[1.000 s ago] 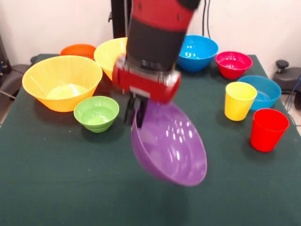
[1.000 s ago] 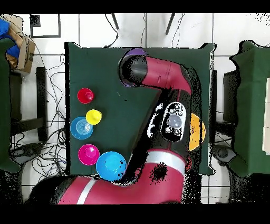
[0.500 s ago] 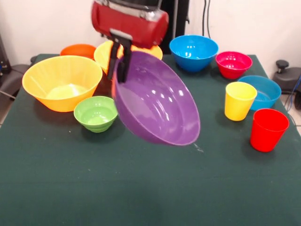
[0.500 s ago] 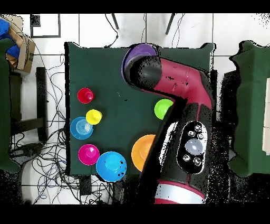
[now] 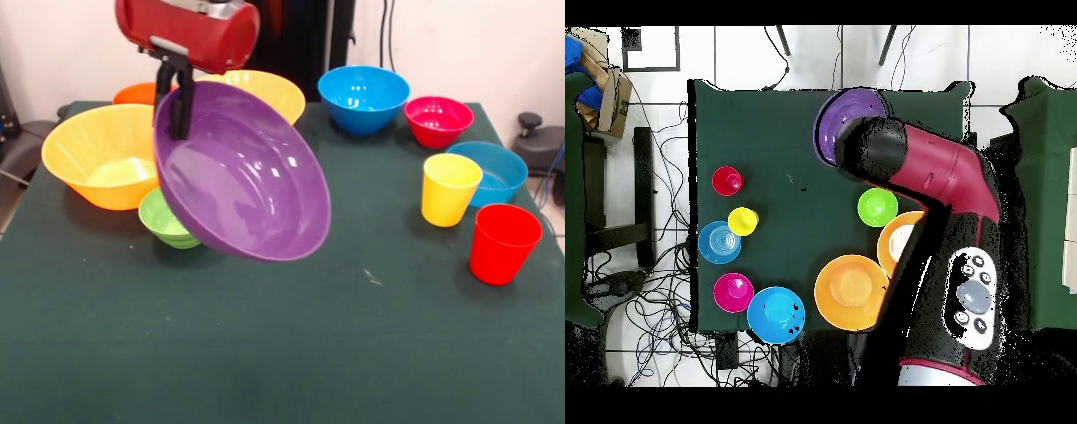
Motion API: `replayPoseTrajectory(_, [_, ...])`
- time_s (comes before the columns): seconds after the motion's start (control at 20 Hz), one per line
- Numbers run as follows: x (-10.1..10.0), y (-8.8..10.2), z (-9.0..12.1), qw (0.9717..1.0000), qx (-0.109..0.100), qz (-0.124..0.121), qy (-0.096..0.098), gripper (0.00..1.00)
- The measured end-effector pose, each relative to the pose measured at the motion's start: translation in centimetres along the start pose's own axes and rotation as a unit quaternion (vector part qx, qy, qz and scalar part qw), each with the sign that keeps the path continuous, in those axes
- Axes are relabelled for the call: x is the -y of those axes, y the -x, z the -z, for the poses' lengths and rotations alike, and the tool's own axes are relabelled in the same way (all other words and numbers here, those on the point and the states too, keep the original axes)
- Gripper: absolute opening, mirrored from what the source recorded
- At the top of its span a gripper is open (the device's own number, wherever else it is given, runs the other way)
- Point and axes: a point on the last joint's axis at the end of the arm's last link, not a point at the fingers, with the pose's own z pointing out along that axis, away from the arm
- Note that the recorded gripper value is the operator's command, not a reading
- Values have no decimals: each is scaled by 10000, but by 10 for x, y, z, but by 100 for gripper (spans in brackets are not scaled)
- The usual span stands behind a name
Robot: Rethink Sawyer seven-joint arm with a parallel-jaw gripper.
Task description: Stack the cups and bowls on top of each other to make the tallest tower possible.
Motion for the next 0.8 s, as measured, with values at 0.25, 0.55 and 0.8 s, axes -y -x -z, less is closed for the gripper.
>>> replayPoseTrajectory(0.25, [39,-17,-10,9998,12,-172,-34,0])
replayPoseTrajectory(0.55, [85,-42,-19,9997,31,-102,-230,0])
replayPoseTrajectory(0.8, [118,-69,-24,9994,-123,-20,-315,0])
